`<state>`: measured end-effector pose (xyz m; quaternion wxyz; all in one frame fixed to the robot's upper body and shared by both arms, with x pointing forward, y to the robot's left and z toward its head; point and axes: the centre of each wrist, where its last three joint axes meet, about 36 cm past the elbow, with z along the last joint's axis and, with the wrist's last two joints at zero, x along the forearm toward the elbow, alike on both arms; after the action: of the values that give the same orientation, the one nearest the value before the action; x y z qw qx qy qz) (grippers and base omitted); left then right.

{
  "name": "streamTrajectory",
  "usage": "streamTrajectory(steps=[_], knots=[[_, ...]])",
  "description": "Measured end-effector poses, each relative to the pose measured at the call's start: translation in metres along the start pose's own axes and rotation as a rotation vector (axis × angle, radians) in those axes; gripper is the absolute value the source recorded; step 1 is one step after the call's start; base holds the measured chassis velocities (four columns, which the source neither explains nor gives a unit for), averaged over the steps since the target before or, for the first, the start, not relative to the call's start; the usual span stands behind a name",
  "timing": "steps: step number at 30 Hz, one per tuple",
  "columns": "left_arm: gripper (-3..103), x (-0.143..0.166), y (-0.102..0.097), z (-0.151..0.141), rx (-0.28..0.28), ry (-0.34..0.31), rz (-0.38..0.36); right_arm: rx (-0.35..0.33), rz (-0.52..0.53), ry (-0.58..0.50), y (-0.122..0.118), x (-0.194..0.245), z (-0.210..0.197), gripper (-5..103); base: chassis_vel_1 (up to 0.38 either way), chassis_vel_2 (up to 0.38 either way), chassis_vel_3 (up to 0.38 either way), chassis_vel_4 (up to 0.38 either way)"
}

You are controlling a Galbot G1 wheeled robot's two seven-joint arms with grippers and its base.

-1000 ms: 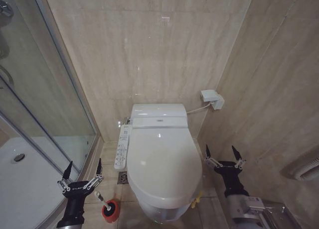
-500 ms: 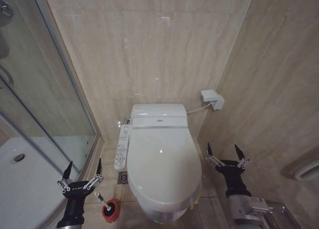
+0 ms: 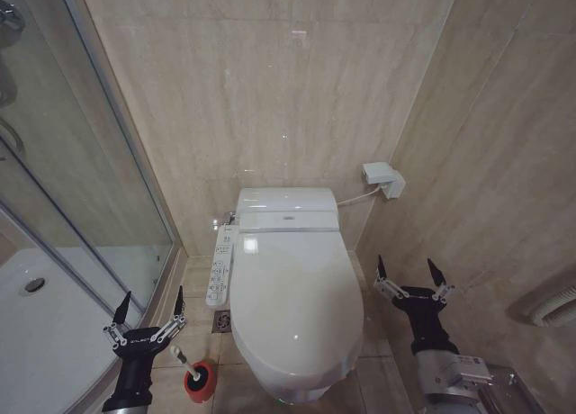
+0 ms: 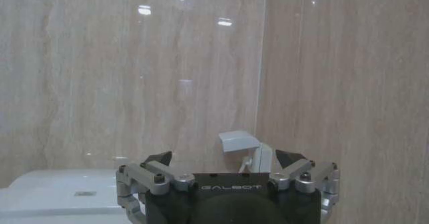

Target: Open the toilet lid, clean the toilet bowl with a toilet brush, close the toilet lid, and flush.

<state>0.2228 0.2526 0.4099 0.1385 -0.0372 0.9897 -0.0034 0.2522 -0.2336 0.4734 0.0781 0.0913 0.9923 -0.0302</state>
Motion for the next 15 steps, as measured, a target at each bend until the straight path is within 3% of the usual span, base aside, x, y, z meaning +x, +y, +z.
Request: streamTrajectory(steps=[15], knots=[[100, 0.0000, 0.0000, 0.0000, 0.000, 0.000, 0.000, -0.001, -0.001, -0.001, -0.0001, 0.0000, 0.0000, 100, 0.000, 0.000, 0.000, 0.000]])
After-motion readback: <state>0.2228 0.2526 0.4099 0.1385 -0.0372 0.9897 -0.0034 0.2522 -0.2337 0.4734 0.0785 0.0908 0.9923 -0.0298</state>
